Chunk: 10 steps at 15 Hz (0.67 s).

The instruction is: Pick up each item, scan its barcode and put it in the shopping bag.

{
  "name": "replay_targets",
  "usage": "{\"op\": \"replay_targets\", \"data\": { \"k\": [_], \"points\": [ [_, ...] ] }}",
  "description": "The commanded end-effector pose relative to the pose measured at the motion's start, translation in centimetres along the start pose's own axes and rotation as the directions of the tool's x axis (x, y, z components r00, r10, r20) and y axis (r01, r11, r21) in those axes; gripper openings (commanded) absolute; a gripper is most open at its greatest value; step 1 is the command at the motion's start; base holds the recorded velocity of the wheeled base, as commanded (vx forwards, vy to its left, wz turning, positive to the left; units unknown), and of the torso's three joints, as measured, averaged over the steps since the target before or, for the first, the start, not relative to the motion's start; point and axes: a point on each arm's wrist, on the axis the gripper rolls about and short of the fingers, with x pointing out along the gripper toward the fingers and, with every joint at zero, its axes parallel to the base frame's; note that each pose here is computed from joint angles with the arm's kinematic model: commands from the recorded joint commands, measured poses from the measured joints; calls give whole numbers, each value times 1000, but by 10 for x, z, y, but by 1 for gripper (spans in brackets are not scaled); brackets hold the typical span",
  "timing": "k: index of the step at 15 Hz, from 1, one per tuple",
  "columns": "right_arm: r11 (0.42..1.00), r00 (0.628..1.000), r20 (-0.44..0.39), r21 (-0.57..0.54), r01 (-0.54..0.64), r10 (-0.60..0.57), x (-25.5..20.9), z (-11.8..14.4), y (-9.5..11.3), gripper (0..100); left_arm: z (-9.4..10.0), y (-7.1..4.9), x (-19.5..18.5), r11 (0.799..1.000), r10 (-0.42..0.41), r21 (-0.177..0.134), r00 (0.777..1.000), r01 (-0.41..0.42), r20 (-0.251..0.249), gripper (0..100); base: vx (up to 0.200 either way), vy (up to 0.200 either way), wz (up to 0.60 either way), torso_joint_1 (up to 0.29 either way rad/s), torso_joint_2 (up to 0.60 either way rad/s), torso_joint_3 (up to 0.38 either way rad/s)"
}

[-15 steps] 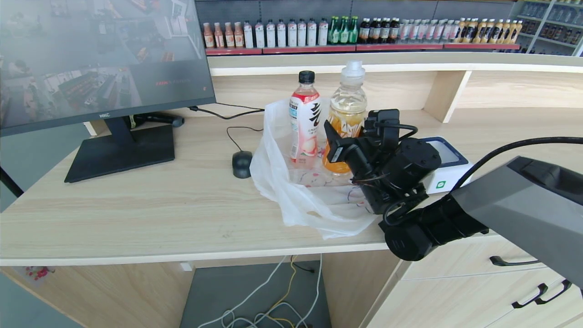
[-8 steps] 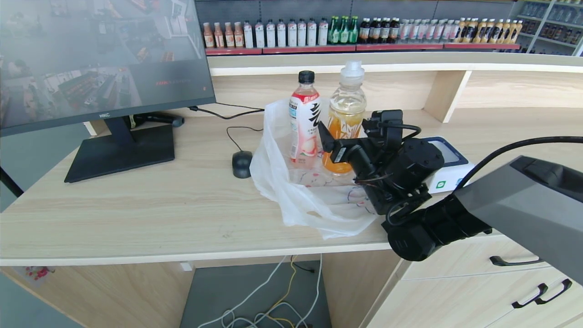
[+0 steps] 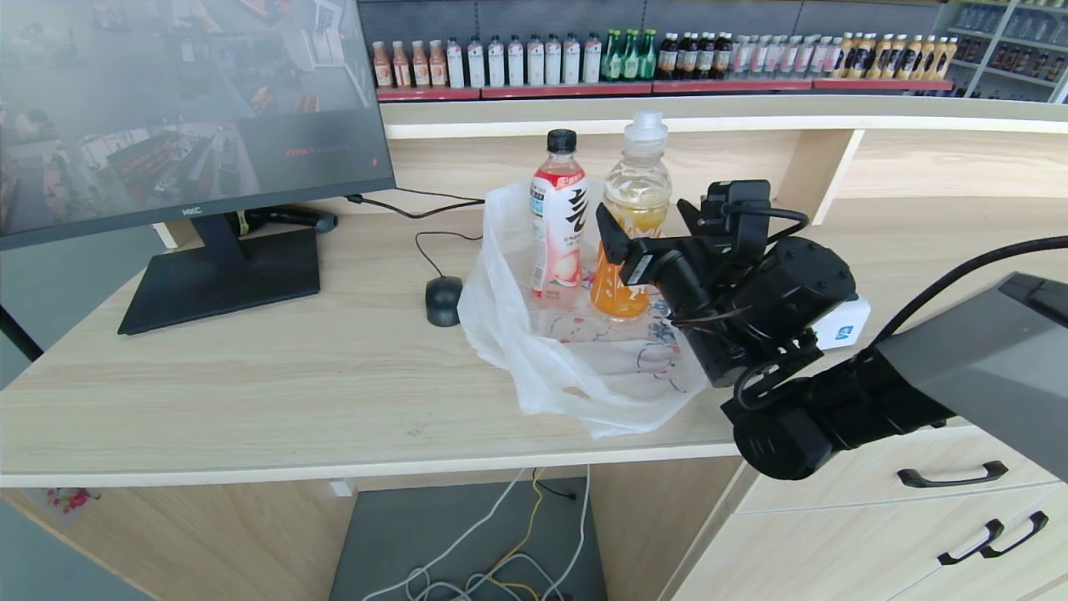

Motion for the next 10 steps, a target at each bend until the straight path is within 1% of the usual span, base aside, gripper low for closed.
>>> {"op": "replay_targets", "data": {
  "k": [1,4,8,10],
  "points": [
    [1000,999,37,8,-2,1,-14,36,-4,100,0,0,0,1000,-1,0,1000,1,1,100,0,0,0,0,0,0],
    [1000,999,54,10,-2,2,-34,65,-10,100,0,0,0,1000,1,1,1000,-1,1,100,0,0,0,0,0,0],
    [1000,998,63,11,3,-4,-88,105,-26,100,0,0,0,1000,1,0,1000,-1,1,100,0,0,0,0,0,0],
    [1000,999,48,5,5,-6,-116,117,-34,100,0,0,0,1000,1,0,1000,-1,1,100,0,0,0,0,0,0]
  ]
}}
